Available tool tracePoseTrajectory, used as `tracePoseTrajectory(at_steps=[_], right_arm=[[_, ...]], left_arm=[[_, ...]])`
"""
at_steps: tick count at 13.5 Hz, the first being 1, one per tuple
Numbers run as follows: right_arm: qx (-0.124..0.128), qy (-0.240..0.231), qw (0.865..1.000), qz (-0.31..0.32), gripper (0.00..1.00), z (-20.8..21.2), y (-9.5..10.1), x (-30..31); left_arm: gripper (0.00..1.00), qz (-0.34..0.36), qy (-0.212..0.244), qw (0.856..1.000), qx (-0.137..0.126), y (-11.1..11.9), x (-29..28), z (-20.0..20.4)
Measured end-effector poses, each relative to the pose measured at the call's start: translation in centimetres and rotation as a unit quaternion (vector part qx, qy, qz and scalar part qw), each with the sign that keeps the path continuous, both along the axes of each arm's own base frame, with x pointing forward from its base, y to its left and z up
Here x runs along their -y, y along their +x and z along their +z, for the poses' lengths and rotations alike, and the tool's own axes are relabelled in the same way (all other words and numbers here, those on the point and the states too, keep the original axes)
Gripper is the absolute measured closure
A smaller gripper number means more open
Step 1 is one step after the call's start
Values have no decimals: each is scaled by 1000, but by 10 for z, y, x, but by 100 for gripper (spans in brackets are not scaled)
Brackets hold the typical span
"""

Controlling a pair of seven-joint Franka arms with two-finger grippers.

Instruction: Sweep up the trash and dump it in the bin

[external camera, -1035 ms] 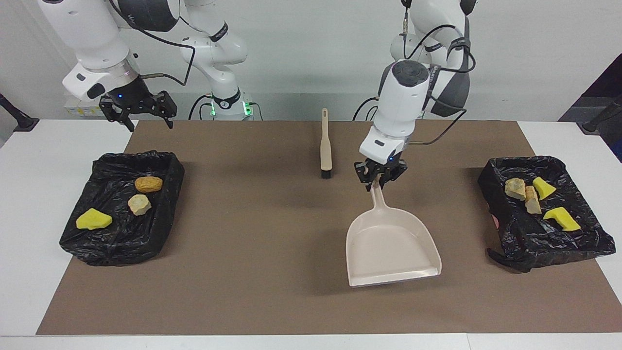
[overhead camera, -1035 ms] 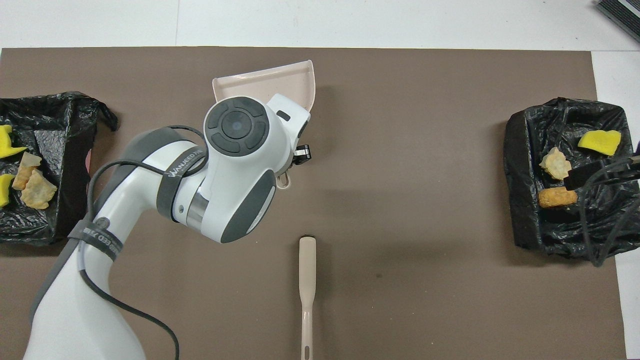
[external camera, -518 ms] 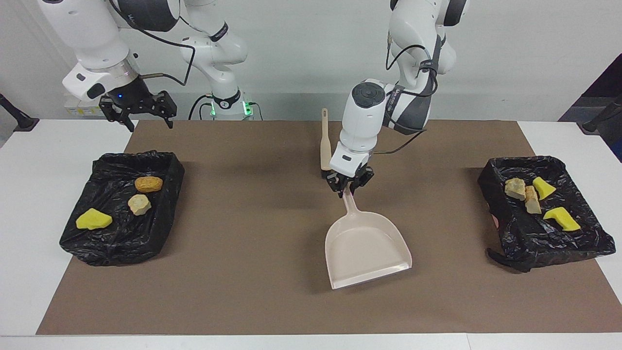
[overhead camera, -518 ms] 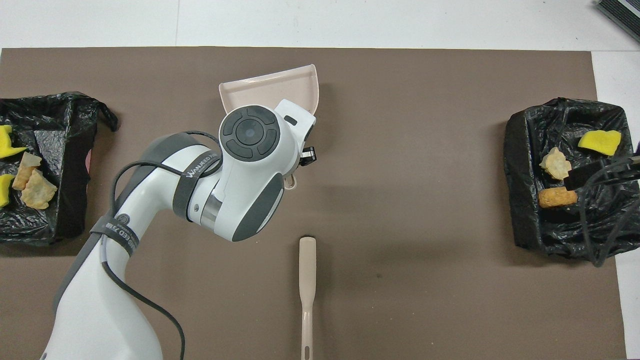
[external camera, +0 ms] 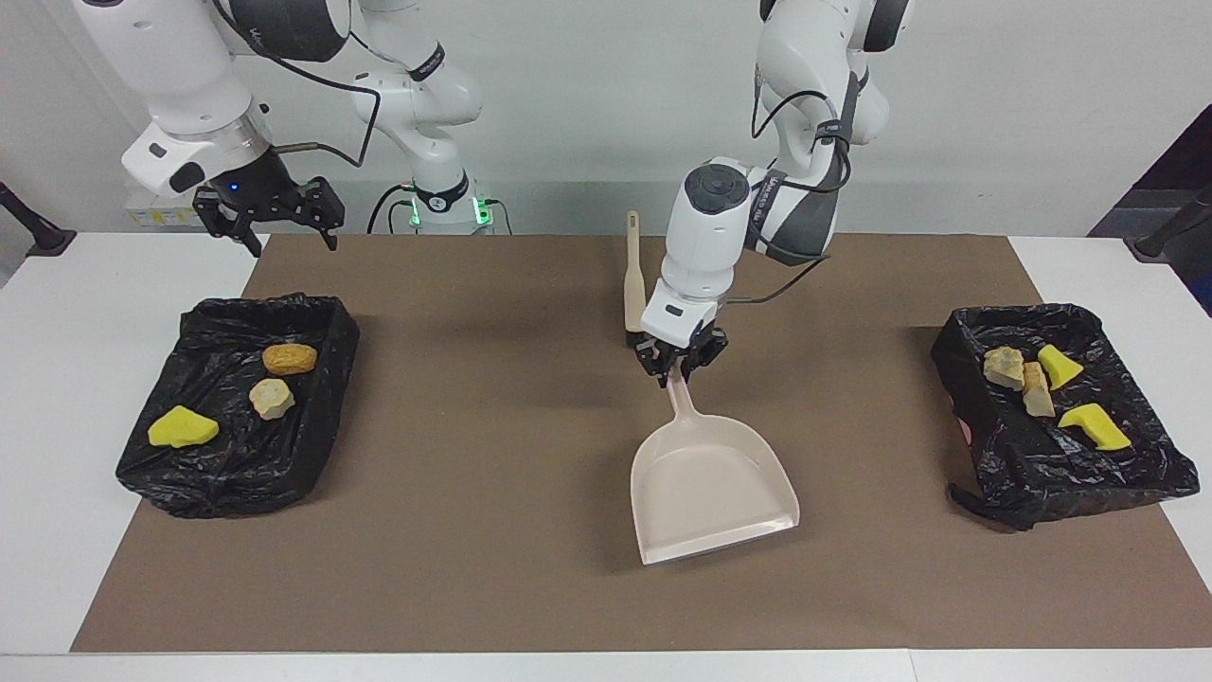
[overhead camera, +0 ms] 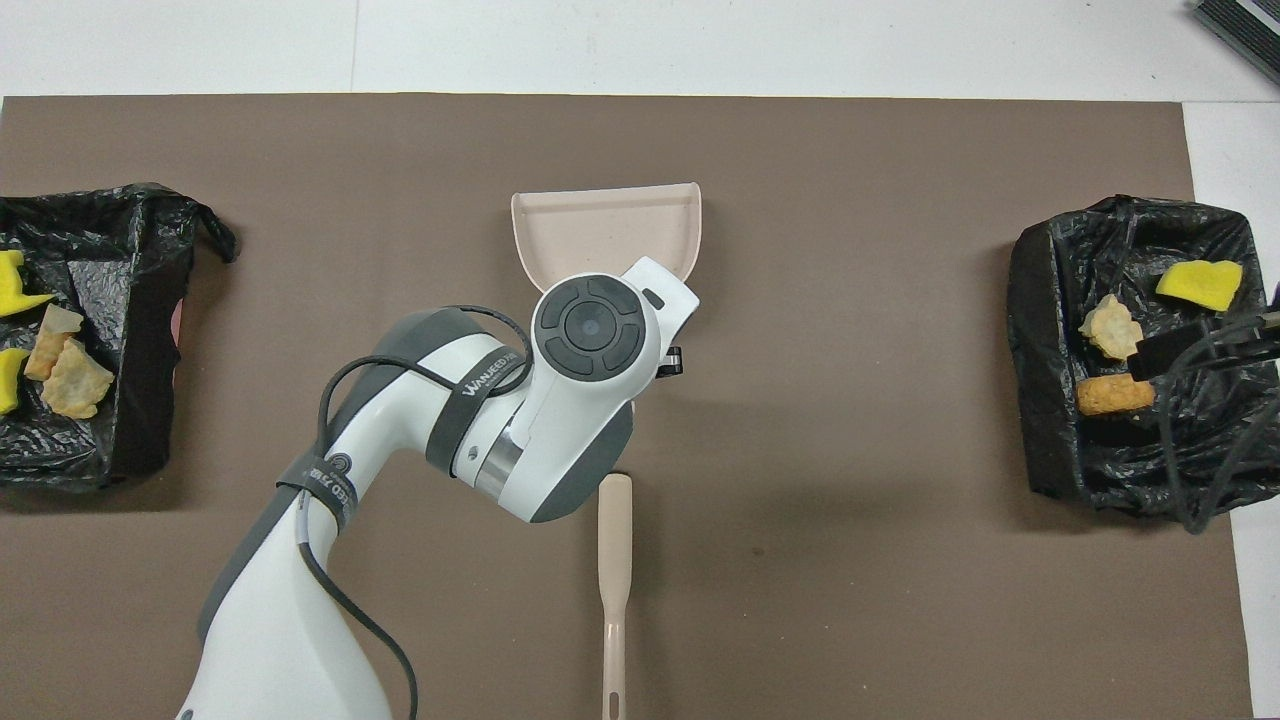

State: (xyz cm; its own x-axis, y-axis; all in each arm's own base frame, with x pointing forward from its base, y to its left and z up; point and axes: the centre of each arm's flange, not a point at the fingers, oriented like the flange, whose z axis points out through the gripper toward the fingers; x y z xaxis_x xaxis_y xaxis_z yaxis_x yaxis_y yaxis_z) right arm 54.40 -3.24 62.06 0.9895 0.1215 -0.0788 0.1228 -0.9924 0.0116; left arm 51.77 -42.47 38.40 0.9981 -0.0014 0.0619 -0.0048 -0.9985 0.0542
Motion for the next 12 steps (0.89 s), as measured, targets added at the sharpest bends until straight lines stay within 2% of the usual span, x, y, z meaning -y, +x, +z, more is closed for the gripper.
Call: tracePoseTrajectory(at_steps=[4, 6, 8, 12], right_arm=[[0, 0, 1000, 0, 0, 0, 0, 0], [0, 0, 1000, 0, 0, 0, 0, 0], [0, 0, 1000, 0, 0, 0, 0, 0], [0, 0, 1000, 0, 0, 0, 0, 0]], left_arm=[[69, 13, -4, 1000, 0, 3, 7, -31], [69, 16, -6, 1000, 2, 3, 9, -31], [52, 18, -7, 1000, 4, 5, 8, -30], [5, 22, -11, 1000, 9, 6, 3, -12]])
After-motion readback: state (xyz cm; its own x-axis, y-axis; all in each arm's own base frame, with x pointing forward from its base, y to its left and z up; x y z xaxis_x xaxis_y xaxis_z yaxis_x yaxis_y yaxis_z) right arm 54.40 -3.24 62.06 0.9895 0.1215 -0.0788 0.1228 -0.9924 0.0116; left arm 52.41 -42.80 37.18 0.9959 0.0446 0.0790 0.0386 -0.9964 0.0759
